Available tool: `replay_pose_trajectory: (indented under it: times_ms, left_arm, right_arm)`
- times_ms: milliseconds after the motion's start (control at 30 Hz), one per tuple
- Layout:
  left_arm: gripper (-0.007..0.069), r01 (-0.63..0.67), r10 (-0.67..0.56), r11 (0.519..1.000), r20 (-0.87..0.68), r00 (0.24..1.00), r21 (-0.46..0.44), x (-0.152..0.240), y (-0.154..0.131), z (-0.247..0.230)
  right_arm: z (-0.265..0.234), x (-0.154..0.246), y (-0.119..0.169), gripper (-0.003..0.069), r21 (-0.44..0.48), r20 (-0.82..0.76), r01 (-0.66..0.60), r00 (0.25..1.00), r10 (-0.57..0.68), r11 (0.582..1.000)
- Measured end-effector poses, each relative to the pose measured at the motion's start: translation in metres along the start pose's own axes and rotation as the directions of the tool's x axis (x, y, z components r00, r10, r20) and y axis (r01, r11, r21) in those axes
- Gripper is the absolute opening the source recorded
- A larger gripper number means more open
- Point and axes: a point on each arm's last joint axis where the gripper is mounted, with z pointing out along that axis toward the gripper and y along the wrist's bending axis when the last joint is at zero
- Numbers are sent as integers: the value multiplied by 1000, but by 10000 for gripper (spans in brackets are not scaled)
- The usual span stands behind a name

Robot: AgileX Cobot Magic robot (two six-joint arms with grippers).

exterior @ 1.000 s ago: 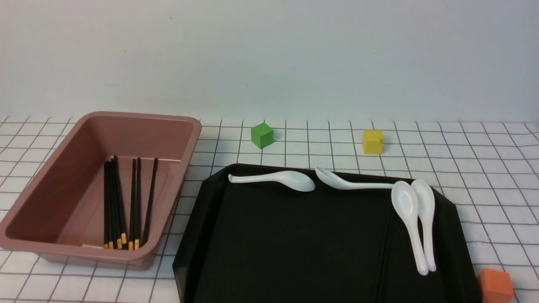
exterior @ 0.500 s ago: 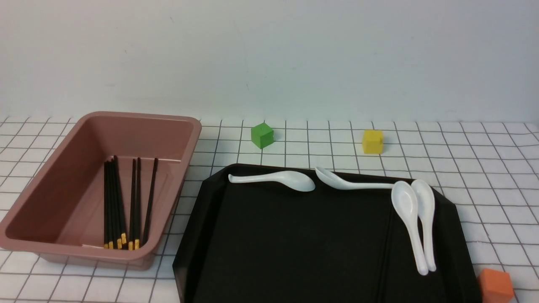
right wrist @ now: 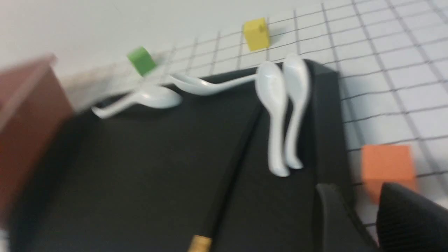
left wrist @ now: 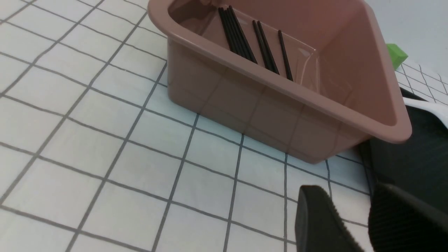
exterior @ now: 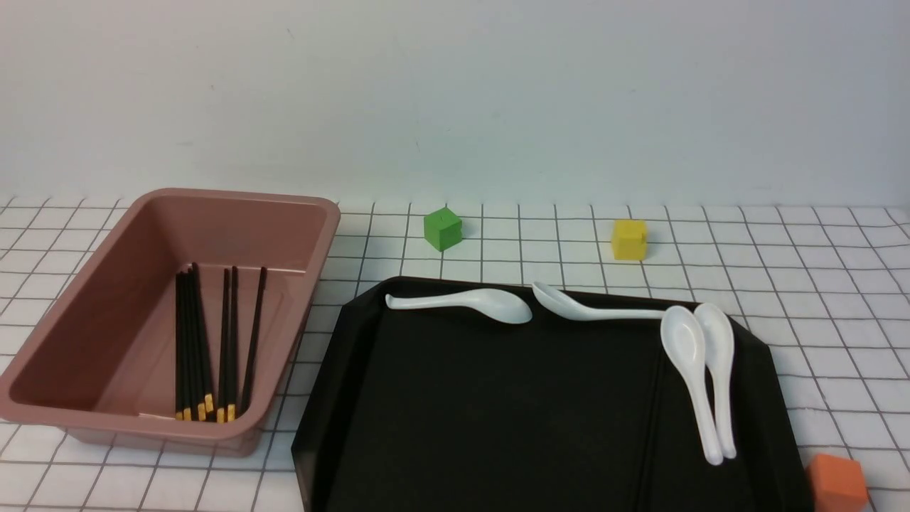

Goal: On white black tablecloth take chopsticks from black tray and put them in box.
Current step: 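Move the gripper over the chopsticks on the black tray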

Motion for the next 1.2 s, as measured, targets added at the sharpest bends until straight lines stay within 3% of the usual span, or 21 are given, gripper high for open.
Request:
replay_pose_trajectory:
  times_ms: [33, 67, 167, 400, 533, 667, 733, 800, 867, 933, 1000, 1067, 1100, 1200]
  left_arm:
    - [238, 0, 0, 1000, 0, 1000, 0, 0, 0, 0]
    - [238, 0, 0, 1000, 0, 1000, 0, 0, 0, 0]
    - [238, 0, 0, 1000, 0, 1000, 0, 0, 0, 0]
    - [238, 0, 0, 1000, 0, 1000, 0, 0, 0, 0]
    - [238, 0, 0, 1000, 0, 1000, 0, 0, 0, 0]
    - [238, 0, 0, 1000, 0, 1000, 0, 0, 0, 0]
    - [238, 0, 0, 1000, 0, 1000, 0, 0, 0, 0]
    - [238, 0, 0, 1000, 0, 1000, 0, 0, 0, 0]
    - [238, 0, 0, 1000, 0, 1000, 0, 0, 0, 0]
    - [238, 0, 0, 1000, 0, 1000, 0, 0, 0, 0]
    - [238, 0, 0, 1000, 0, 1000, 0, 0, 0, 0]
    - [238, 0, 0, 1000, 0, 1000, 0, 0, 0, 0]
    - [238, 0, 0, 1000, 0, 1000, 0, 0, 0, 0]
    - [238, 0, 0, 1000, 0, 1000, 0, 0, 0, 0]
  right_arm:
    - [0, 0, 0, 212, -5, 0, -22, 1000, 22, 1000]
    - [0, 0, 4, 213, -42, -8, -177, 984, 177, 983]
    - [0, 0, 8, 216, -85, -24, -337, 942, 336, 938]
    - [-1, -5, 12, 223, -139, -14, -487, 872, 490, 862]
    - [-11, -32, 27, 202, -210, 74, -390, 908, 413, 896]
    - [-20, -77, 55, 95, -198, 142, -153, 973, 182, 968]
    - [-13, -96, 68, 13, -129, 46, -27, 998, 34, 991]
    - [1, -104, 74, -9, -52, -125, 43, 991, -49, 998]
    - [18, -105, 73, -9, 36, -322, 85, 944, -69, 996]
    - [46, -100, 64, -8, 169, -598, 160, 801, -28, 972]
    - [66, -96, 55, -5, 230, -715, 216, 699, 14, 949]
    - [85, -90, 49, -3, 259, -780, 240, 623, 57, 936]
    - [109, -79, 45, 0, 264, -840, 249, 534, 95, 932]
    - [132, -64, 52, 2, 217, -888, 228, 450, 95, 949]
